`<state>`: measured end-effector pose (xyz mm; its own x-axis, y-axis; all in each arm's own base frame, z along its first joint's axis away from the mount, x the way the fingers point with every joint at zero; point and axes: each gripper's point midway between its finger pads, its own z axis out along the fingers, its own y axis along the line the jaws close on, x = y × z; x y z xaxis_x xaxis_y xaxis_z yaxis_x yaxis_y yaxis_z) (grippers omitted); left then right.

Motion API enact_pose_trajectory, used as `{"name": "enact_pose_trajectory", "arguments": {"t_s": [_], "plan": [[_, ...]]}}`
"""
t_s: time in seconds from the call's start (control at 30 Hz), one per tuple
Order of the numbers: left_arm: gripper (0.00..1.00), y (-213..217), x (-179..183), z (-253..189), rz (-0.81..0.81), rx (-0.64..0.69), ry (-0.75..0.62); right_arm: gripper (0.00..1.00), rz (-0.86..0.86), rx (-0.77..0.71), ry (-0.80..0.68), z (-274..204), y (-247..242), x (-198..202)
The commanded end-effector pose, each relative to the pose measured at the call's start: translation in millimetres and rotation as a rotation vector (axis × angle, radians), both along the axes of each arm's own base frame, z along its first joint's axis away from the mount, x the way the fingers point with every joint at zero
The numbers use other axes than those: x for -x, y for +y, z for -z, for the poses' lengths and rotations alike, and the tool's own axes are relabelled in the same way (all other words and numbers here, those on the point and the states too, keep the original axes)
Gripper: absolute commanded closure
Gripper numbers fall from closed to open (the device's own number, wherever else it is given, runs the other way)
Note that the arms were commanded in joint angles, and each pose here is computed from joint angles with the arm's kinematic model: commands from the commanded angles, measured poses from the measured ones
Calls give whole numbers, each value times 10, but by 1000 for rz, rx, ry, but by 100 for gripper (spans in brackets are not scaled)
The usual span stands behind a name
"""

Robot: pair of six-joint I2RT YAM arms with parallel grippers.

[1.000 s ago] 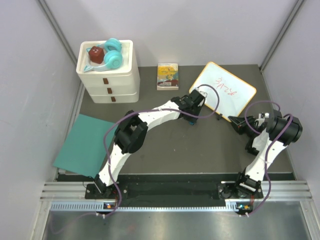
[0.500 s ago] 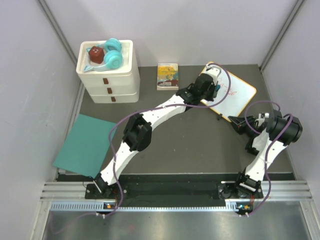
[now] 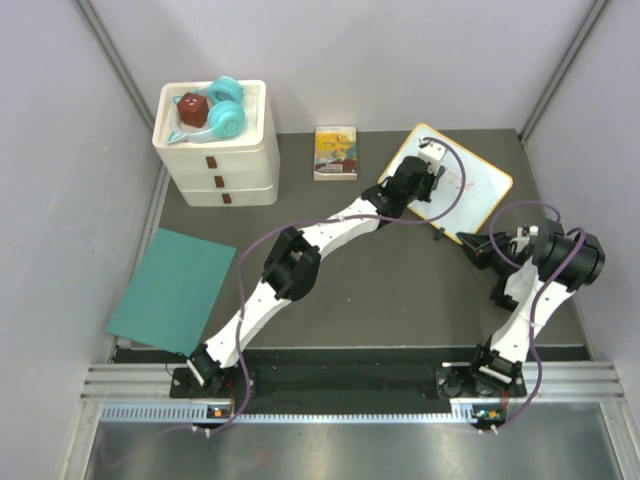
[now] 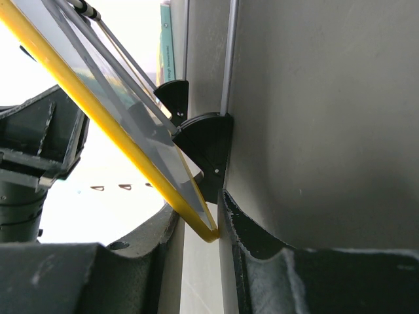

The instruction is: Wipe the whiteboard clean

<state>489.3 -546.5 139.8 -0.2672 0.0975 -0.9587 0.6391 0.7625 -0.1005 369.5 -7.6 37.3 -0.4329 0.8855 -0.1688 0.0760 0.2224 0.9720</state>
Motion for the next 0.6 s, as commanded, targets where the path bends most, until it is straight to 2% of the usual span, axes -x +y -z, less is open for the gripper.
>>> {"name": "enact_pose_trajectory", "arguments": {"t_s": [0.0, 0.2, 0.4, 0.57], "plan": [[100, -47, -156, -618, 14, 52, -204, 100, 20, 56, -128, -214, -26, -9], [100, -57, -170, -533, 67, -34, -283, 100, 19, 57, -128, -211, -18, -6], [100, -144, -214, -712, 57, 57, -377, 100, 20, 57, -128, -211, -24, -5], [100, -336, -104, -564, 147, 124, -331, 100, 20, 56, -126, -208, -24, -5]]}}
